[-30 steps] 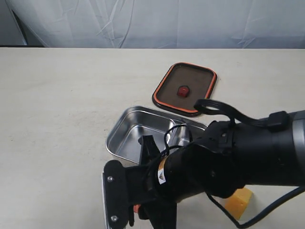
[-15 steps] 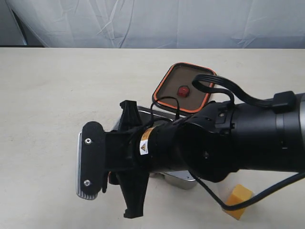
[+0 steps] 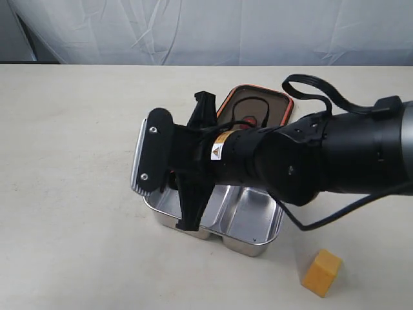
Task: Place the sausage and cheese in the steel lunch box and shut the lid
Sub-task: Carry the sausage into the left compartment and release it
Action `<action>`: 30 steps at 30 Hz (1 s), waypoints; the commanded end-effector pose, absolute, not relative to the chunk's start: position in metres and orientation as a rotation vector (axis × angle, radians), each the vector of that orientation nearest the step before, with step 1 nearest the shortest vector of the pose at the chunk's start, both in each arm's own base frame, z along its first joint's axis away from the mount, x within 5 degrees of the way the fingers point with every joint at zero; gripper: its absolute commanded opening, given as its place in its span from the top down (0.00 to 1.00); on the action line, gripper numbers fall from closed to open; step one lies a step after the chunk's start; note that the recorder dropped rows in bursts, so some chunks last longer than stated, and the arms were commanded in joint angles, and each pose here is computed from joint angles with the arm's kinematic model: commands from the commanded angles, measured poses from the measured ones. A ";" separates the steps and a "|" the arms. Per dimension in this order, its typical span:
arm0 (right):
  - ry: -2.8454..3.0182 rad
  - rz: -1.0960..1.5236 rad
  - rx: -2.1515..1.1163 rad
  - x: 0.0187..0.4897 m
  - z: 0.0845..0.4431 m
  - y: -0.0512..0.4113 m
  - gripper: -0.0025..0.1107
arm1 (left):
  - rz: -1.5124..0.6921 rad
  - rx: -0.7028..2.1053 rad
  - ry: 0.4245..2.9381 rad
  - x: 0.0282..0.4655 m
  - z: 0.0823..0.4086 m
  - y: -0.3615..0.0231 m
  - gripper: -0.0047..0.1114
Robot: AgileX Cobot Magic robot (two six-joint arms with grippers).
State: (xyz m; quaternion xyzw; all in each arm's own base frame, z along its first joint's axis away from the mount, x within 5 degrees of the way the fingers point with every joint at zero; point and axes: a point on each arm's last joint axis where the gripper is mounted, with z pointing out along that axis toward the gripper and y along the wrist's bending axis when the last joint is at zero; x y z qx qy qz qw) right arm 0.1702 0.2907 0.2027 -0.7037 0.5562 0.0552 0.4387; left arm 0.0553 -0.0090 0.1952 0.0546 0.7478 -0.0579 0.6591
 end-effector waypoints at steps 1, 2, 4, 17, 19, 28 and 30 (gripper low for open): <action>1.436 0.129 -1.659 0.184 0.204 0.287 0.98 | -0.131 0.121 1.682 0.055 0.195 -0.009 0.96; 1.450 0.131 -1.654 0.185 0.202 0.287 0.98 | -0.131 0.121 1.682 0.055 0.195 -0.009 0.96; 1.470 0.134 -1.656 0.186 0.197 0.288 0.98 | -0.131 0.121 1.682 0.055 0.195 -0.009 0.96; 1.569 0.154 -1.527 0.192 0.188 0.291 0.51 | -0.131 0.121 1.682 0.055 0.195 -0.009 0.96; 1.633 0.194 -1.437 0.192 0.195 0.288 0.53 | -0.131 0.121 1.682 0.055 0.195 -0.009 0.96; 1.962 0.527 -0.865 0.182 0.247 0.267 0.54 | -0.131 0.121 1.682 0.055 0.195 -0.009 0.96; 1.916 0.506 -0.902 0.180 0.256 0.263 0.54 | -0.131 0.121 1.682 0.055 0.195 -0.009 0.96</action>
